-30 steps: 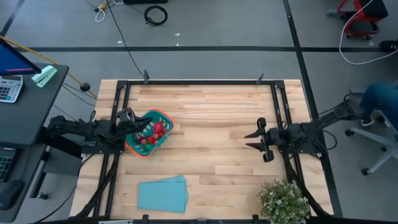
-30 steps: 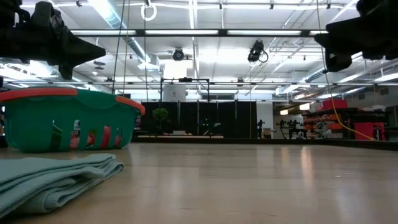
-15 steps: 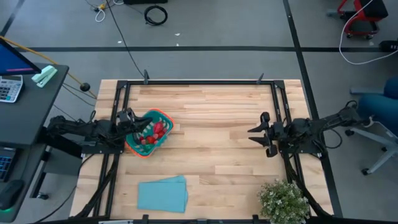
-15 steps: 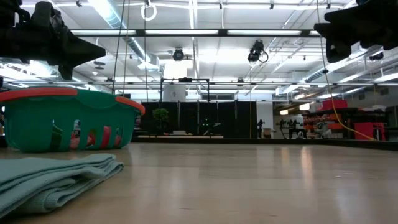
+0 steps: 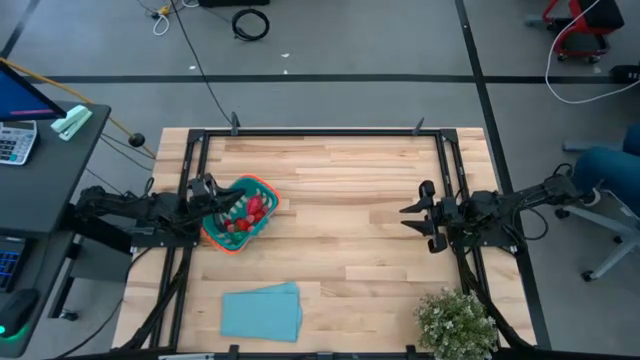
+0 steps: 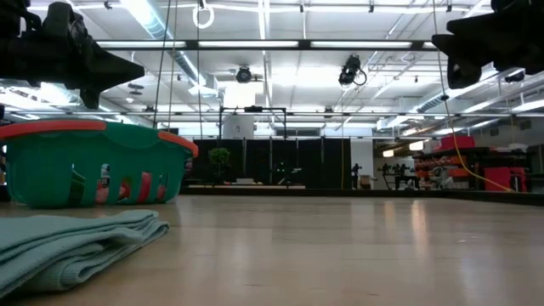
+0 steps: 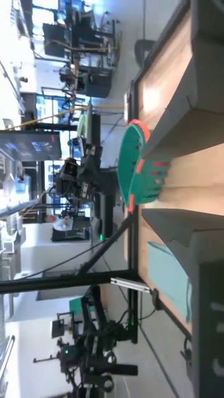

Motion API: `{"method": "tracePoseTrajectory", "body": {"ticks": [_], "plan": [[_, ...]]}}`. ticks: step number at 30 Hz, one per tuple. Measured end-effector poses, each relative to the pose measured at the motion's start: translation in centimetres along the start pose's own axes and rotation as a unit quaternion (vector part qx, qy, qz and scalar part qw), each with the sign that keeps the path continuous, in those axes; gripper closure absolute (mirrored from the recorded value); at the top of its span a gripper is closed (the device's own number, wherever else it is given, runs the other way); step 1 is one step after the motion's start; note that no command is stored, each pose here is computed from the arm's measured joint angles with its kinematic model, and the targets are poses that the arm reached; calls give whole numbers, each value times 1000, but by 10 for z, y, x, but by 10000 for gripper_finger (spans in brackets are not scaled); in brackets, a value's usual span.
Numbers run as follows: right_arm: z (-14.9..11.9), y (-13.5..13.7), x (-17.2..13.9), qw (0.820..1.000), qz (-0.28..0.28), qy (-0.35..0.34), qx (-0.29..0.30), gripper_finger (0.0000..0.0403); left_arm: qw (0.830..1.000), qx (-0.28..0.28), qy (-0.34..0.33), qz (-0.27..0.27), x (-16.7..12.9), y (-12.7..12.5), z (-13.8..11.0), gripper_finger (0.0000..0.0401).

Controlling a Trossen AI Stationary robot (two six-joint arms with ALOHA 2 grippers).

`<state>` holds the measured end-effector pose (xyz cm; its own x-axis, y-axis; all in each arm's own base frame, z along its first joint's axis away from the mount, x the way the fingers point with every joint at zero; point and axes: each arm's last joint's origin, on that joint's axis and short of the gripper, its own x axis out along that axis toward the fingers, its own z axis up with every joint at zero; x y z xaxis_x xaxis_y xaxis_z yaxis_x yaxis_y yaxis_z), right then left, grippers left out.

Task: Pick and placing Produce into tupperware
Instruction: Return to Home Position

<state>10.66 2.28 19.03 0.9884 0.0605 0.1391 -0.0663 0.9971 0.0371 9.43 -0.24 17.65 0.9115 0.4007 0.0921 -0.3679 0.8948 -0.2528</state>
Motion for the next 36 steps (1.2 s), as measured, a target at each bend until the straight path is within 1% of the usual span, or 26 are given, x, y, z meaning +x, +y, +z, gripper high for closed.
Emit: {"method": "tracePoseTrajectory", "body": {"ticks": [3, 7, 18, 22, 31, 34, 36], "plan": [[0, 1, 0, 1000, 11, 2, 17, 258, 1000, 0, 0, 0, 0, 0, 0, 365], [0, 1, 0, 1000, 23, 2, 20, 258, 1000, 0, 0, 0, 0, 0, 0, 362], [1, 1, 0, 999, 23, -2, 22, 258, 1000, 0, 0, 0, 0, 0, 0, 377], [-2, 2, 2, 999, 22, 10, 23, 258, 1000, 0, 0, 0, 0, 0, 0, 377], [-10, 2, 6, 998, 20, 50, 25, 258, 1000, 0, 0, 0, 0, 0, 0, 363], [-11, 2, 6, 998, 4, 56, 24, 258, 1000, 0, 0, 0, 0, 0, 0, 363], [-11, 1, 6, 998, 5, 55, 26, 258, 1000, 0, 0, 0, 0, 0, 0, 365]]}}
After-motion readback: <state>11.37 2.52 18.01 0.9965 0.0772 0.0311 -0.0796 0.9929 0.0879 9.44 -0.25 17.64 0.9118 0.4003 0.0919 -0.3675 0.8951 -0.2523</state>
